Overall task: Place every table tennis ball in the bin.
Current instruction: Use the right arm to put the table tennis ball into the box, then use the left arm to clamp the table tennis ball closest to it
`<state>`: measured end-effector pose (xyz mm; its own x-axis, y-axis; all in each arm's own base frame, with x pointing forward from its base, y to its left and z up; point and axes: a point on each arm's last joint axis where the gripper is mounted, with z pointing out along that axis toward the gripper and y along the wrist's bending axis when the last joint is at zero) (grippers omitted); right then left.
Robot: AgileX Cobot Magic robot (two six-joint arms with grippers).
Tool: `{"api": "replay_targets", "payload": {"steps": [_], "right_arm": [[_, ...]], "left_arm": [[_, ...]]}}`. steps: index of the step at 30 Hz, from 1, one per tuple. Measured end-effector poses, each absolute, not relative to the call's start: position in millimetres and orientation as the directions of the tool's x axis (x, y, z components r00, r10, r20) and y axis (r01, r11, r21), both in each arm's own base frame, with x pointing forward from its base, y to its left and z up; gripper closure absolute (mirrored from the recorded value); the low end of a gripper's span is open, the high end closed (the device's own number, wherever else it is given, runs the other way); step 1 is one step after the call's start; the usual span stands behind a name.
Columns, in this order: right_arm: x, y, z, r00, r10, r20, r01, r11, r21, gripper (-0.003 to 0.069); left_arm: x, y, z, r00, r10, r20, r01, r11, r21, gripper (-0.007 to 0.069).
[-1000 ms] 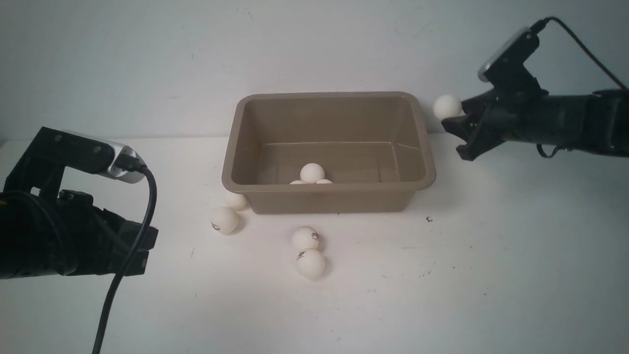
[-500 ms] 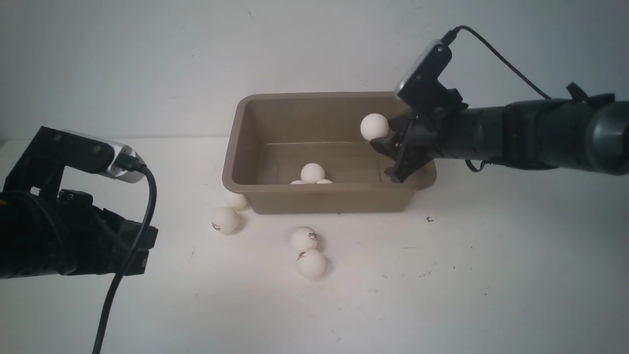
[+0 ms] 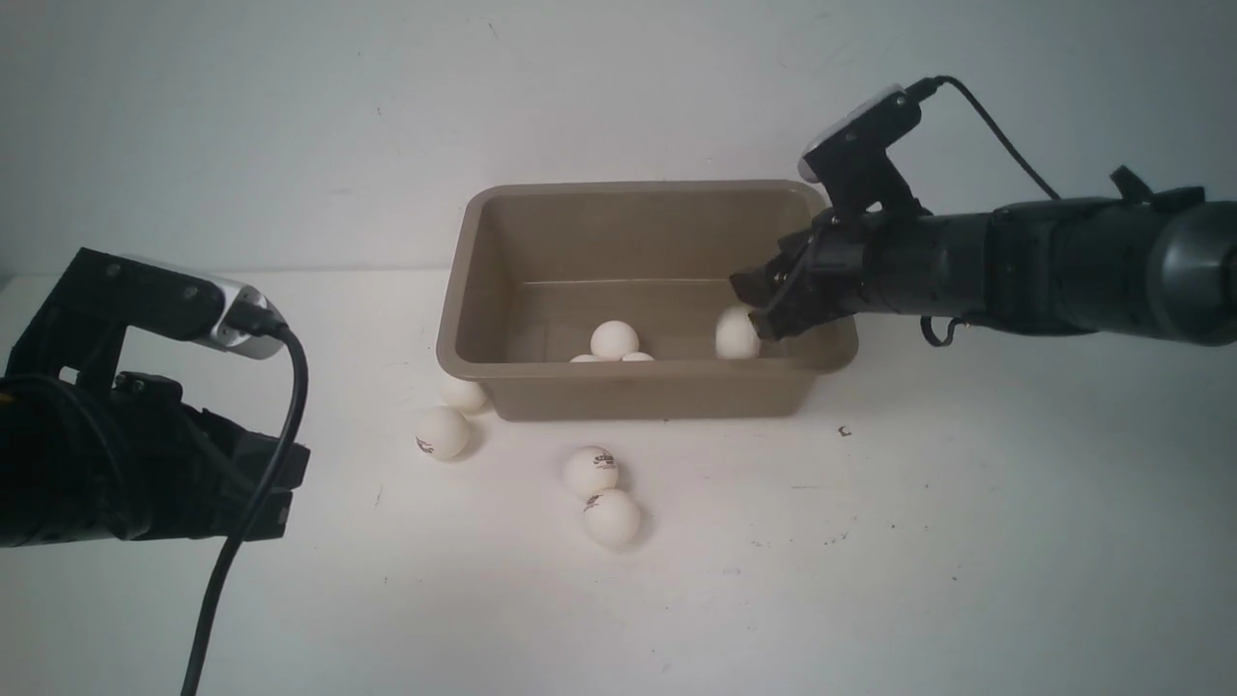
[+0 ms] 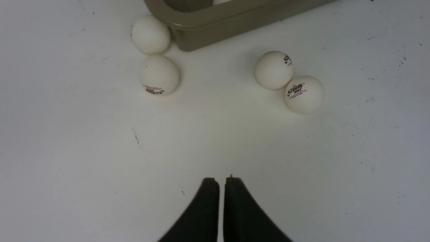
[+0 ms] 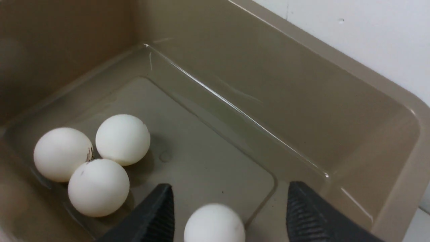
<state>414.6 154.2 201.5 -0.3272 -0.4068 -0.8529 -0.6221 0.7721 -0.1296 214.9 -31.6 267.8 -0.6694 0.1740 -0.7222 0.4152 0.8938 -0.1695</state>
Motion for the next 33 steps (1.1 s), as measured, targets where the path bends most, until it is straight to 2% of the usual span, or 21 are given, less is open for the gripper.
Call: {"api": "replay_targets", "payload": {"steps": [6,9,11,14,17,19,23,24,29,33], "right_arm": [[412.8,154.6,209.3,-0.312,-0.398,-0.863,-0.626,0.769,-0.129,0.0223],[404.6,152.2,240.7,-0.218,-0.422,-0.88,-0.631,0.749,-0.203,0.0244],[394.3,145.5,278.0,-0.133,-0.436,-0.89,-0.591,0.755,-0.282,0.0288],[372.1,123.3,339.3,-0.052,-0.465,-0.884,-0.426,0.811,-0.402,0.0399],[348.1,96.2,378.6,-0.065,-0.481,-0.874,-0.22,0.862,-0.458,0.054],[327.8,77.4,393.9,-0.103,-0.473,-0.875,-0.093,0.88,-0.465,0.0622],[293.4,55.7,398.5,-0.155,-0.459,-0.875,0.018,0.884,-0.467,0.0666],[277.6,48.3,391.6,-0.183,-0.454,-0.872,0.035,0.883,-0.468,0.0672],[234.8,33.8,376.2,-0.201,-0.442,-0.874,0.043,0.888,-0.459,0.0673],[212.1,26.7,366.1,-0.199,-0.426,-0.883,0.047,0.895,-0.443,0.0675]], "left_arm": [[216.2,-30.6,268.3,-0.659,0.177,-0.731,0.412,0.898,-0.154,0.0616],[218.2,-28.9,269.2,-0.646,0.172,-0.744,0.398,0.908,-0.135,0.0616],[218.9,-28.3,269.6,-0.64,0.173,-0.749,0.394,0.91,-0.127,0.0613],[218.8,-28.5,269.6,-0.644,0.165,-0.747,0.39,0.911,-0.135,0.0601],[219.7,-30.3,266.8,-0.669,0.135,-0.731,0.381,0.907,-0.181,0.0581],[222.1,-32.9,260.5,-0.704,0.116,-0.701,0.381,0.895,-0.234,0.0557],[229.2,-38.6,245.4,-0.763,0.098,-0.638,0.378,0.869,-0.319,0.0498],[234.1,-45.0,237.3,-0.78,0.097,-0.618,0.387,0.851,-0.356,0.0454],[251.2,-73.0,215.0,-0.788,0.117,-0.604,0.443,0.79,-0.424,0.0322],[263.0,-92.6,206.8,-0.78,0.13,-0.612,0.475,0.76,-0.444,0.0265]]}}
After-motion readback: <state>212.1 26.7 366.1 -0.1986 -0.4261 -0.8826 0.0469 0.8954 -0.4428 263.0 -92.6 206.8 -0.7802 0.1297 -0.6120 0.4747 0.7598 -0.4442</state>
